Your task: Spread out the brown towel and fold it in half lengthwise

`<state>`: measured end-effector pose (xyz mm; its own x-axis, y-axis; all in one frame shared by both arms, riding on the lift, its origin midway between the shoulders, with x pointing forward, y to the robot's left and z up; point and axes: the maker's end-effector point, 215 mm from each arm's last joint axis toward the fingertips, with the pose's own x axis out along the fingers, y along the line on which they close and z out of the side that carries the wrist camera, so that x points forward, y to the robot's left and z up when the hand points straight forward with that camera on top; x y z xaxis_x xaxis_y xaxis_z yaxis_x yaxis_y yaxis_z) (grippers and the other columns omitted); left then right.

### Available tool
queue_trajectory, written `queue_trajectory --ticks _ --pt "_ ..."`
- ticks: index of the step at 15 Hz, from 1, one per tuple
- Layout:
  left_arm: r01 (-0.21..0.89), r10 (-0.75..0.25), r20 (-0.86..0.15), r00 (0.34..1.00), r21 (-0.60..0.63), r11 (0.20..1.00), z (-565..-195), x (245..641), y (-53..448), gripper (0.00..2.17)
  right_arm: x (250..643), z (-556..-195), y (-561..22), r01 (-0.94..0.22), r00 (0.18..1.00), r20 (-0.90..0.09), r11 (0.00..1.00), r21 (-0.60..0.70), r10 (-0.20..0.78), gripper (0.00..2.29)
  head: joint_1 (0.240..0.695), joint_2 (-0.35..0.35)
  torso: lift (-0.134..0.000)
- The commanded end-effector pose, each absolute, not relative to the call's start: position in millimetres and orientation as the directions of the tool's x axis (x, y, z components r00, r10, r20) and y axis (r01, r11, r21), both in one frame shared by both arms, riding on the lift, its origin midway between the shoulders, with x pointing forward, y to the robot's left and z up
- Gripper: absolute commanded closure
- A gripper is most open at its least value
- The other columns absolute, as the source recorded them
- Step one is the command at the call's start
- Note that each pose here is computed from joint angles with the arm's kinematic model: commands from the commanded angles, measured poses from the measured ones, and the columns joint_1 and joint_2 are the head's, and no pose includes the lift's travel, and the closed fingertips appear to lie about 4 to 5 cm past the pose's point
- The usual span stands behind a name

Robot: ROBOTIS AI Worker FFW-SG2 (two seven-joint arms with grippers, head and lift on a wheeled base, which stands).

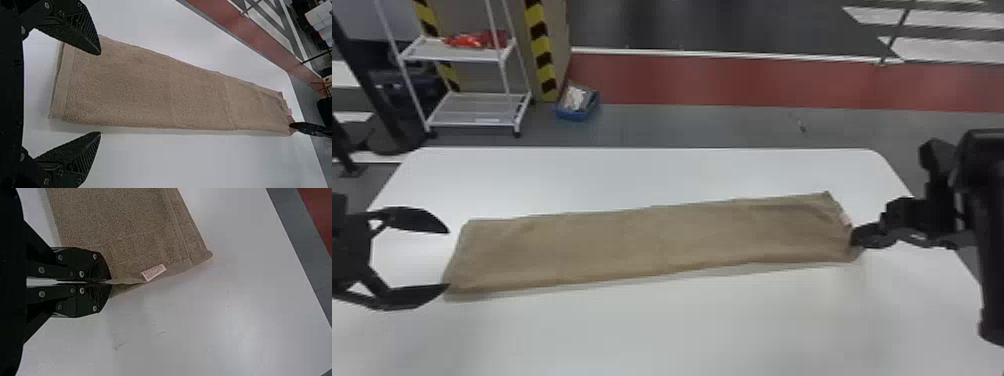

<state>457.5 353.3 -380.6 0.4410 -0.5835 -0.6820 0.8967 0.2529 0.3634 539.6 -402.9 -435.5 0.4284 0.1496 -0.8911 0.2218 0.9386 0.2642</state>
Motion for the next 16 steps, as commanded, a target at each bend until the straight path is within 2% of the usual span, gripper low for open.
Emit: queue_trajectory --ticks 1,4,10,11,12,14,16 --pt "0.893 -0.579 -0.680 0.449 0.371 0.256 -378 458 357 0.19 525 -425 -409 0.190 0.486 -0.863 0.947 0.260 0.139 1.66 0.695 -0.057 -0.124" --pt "0.890 -0.578 -0.679 0.452 0.387 0.241 -375 458 358 0.18 509 -409 -420 0.140 0.541 -0.829 0.957 0.256 0.142 1.66 0.695 -0.057 -0.124" --pt "0.894 -0.577 -0.686 0.443 0.388 0.226 -373 460 357 0.14 488 -399 -420 0.073 0.561 -0.810 0.964 0.257 0.173 1.65 0.695 -0.071 -0.124" --pt "0.896 -0.577 -0.689 0.438 0.388 0.217 -375 460 357 0.14 484 -400 -426 0.072 0.551 -0.819 0.968 0.241 0.163 1.50 0.695 -0.072 -0.124" --pt "0.903 -0.577 -0.700 0.421 0.381 0.197 -378 456 357 0.14 481 -403 -429 0.073 0.543 -0.826 0.972 0.225 0.151 1.24 0.695 -0.073 -0.124" --pt "0.919 -0.580 -0.723 0.376 0.372 0.131 -382 448 354 0.14 476 -408 -430 0.057 0.518 -0.843 0.978 0.201 0.143 0.14 0.695 -0.079 -0.124" --pt "0.916 -0.580 -0.719 0.383 0.374 0.142 -383 453 354 0.14 475 -414 -436 0.084 0.507 -0.855 0.980 0.179 0.112 0.07 0.695 -0.084 -0.124"
